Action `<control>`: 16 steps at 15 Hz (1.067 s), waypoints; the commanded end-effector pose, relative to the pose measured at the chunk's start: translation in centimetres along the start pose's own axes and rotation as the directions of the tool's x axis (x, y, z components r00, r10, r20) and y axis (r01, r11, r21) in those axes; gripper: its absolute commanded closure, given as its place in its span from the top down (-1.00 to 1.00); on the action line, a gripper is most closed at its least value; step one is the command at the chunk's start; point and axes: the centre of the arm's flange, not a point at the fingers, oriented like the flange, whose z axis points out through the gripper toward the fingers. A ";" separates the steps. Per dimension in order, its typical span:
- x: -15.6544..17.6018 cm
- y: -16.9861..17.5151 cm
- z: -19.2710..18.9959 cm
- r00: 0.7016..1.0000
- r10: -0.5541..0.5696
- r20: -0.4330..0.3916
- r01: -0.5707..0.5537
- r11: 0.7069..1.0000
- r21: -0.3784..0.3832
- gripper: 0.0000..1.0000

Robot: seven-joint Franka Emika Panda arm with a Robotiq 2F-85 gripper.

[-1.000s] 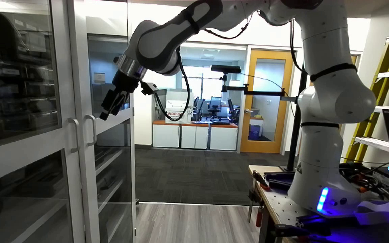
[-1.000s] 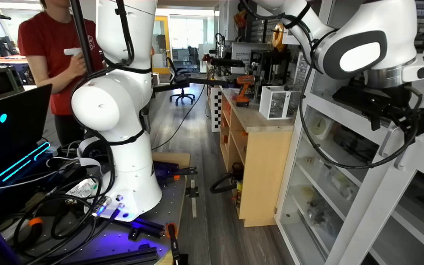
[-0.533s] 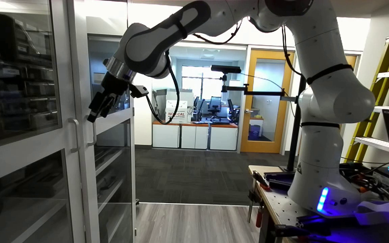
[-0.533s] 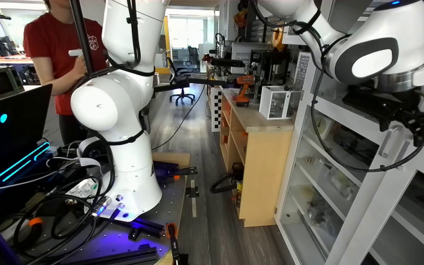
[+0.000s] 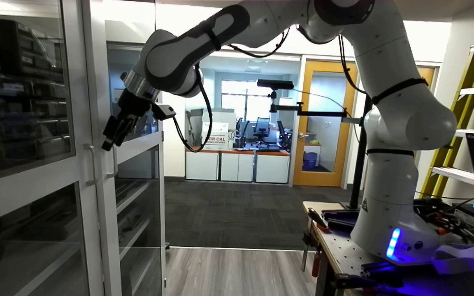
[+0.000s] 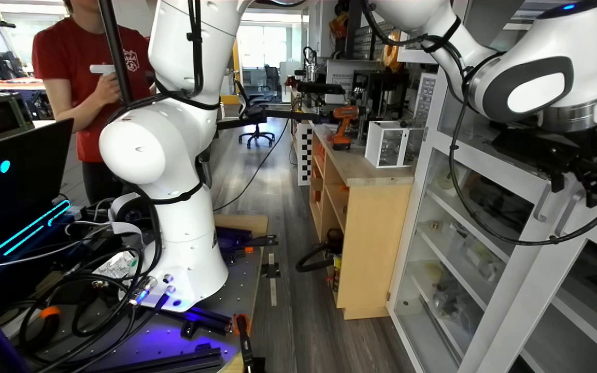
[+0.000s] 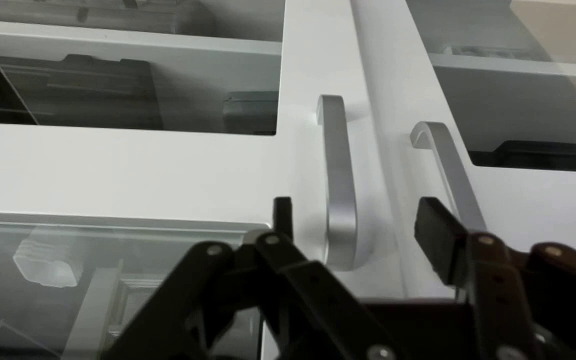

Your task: Open the right side of the cabinet drawer

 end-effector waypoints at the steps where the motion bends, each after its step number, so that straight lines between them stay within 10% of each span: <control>1: 0.4 0.9 -0.7 1.000 0.003 0.001 -0.003 1.000 -0.002 -0.28; 7: 0.3 0.9 -1.0 1.000 -0.005 0.005 0.005 1.000 0.014 -0.98; 16: -2.4 3.5 -3.8 0.998 -0.046 0.049 0.044 0.998 0.040 -0.92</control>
